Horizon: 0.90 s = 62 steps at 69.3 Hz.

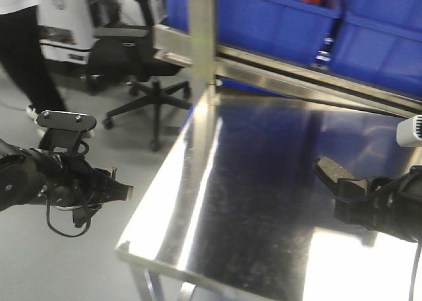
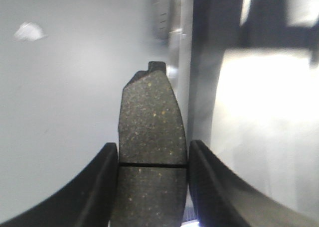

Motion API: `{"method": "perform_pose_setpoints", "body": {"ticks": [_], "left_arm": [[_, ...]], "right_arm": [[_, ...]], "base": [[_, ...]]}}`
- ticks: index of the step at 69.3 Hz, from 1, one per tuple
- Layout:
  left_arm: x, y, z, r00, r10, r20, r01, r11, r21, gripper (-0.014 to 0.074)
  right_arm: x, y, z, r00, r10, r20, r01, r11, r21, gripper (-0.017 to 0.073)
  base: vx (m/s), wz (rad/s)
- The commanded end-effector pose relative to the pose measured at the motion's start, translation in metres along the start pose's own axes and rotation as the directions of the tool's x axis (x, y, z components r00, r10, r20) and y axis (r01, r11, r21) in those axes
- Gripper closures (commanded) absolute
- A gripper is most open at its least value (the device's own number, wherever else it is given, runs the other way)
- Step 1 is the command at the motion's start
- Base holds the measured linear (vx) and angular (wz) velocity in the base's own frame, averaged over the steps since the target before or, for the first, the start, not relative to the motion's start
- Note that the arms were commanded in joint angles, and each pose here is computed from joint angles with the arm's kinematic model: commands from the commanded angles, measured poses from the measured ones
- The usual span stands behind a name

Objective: Move and align brake pads A on conveyor
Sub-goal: 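Turn the base away from the table holding both pads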

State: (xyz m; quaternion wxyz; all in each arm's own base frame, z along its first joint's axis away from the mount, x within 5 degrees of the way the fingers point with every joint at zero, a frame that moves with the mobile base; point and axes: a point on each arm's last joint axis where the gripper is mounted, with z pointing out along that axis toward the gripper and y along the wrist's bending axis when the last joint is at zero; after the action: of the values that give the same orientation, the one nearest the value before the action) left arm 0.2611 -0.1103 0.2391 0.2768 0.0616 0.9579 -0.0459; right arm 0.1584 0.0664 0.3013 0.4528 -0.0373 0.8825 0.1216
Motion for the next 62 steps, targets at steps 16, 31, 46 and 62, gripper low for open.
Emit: {"method": "perform_pose_setpoints", "body": {"ticks": [16,31,46,62], "left_arm": [[-0.0128,-0.0040,-0.0163,0.994,0.001,0.107,-0.005,0.999,0.039,0.0574],[-0.0128,-0.0040,-0.0163,0.994,0.001,0.107,-0.005,0.999,0.039,0.0574],[-0.0128,-0.0040,-0.0163,0.994,0.001,0.107,-0.005,0.999,0.039,0.0574],[-0.0128,-0.0040,-0.0163,0.994,0.001,0.107,-0.005,0.999,0.039,0.0574]], "right_arm": [[-0.0152,0.0046,-0.0073,0.994,-0.013,0.112,0.018,0.999,-0.045,0.0492],[-0.0152,0.0046,-0.0073,0.994,-0.013,0.112,0.018,0.999,-0.045,0.0492],[-0.0151,0.0046,-0.0073,0.994,-0.013,0.111,0.018,0.999,-0.044,0.0492],[-0.0152,0.0046,-0.0073,0.994,-0.013,0.112,0.018,0.999,-0.045,0.0492]], "base": [[-0.12,0.60],[-0.09,0.52],[-0.05,0.53],[0.00,0.62]]}}
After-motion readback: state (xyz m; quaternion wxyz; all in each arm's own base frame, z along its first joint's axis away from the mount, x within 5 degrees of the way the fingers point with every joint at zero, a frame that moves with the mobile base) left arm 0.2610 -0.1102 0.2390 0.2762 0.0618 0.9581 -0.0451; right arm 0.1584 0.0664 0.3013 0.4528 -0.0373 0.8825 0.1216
